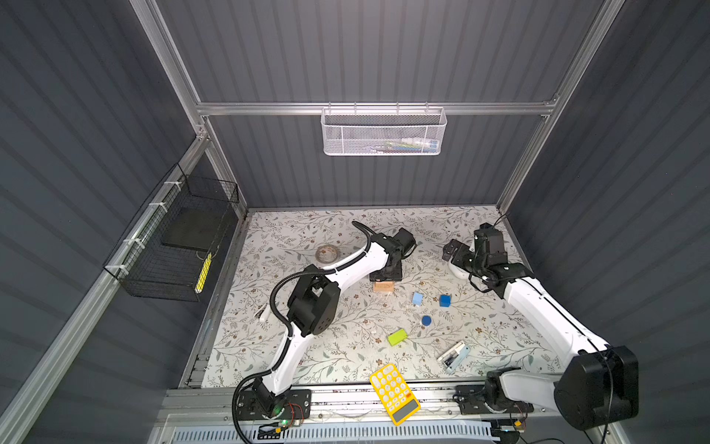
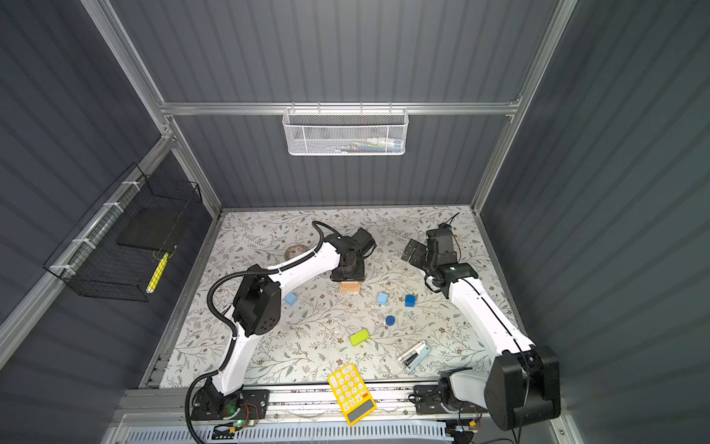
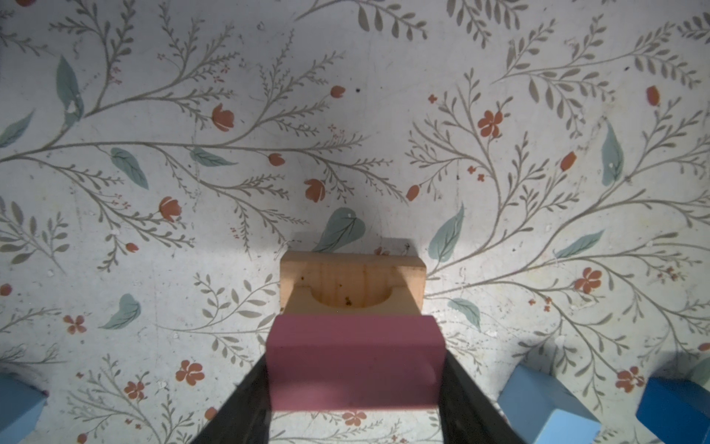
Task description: Build the wood block tower
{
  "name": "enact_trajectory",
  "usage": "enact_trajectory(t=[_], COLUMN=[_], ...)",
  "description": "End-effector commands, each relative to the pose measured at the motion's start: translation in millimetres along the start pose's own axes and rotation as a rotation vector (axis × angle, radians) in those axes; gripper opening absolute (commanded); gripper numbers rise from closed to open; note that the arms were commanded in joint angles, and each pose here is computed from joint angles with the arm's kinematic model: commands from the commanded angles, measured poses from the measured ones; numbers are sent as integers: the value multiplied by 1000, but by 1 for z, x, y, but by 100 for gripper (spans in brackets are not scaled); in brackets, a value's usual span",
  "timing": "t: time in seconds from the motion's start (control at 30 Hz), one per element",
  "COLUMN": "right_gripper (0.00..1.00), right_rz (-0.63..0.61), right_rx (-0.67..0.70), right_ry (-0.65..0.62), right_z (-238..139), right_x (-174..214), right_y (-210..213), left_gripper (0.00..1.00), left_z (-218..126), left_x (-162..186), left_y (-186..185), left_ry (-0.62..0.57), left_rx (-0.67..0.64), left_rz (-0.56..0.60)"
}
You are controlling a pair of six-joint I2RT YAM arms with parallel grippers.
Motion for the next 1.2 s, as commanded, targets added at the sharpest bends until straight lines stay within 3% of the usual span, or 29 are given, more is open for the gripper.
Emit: enact_trajectory(t=[0.0, 0.63, 1.17], right_gripper=[99, 99, 99], right_rz=[8, 9, 9], right_rx=[6, 4, 0], right_ry=[2, 5, 5], right_z=[4, 4, 5], right_x=[0, 1, 1], right_y=[-3, -2, -1], left_gripper=[55, 69, 62], left_z=[2, 0, -4], left_x=[0, 0, -1], left_y=[-5, -3, -2], left_ry=[8, 7, 0], left_rx=[1, -6, -10], left_rz=[-1, -4, -3])
Point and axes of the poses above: each gripper's point midway between its finger pads, its own z axis out along the fingers, its own y axis along the line the jaws close on, x = y × z, the point moved 2 cm from there along -z, back along the fingers, and after that the axes turned 15 degrees about z, right-handed, at the moved point
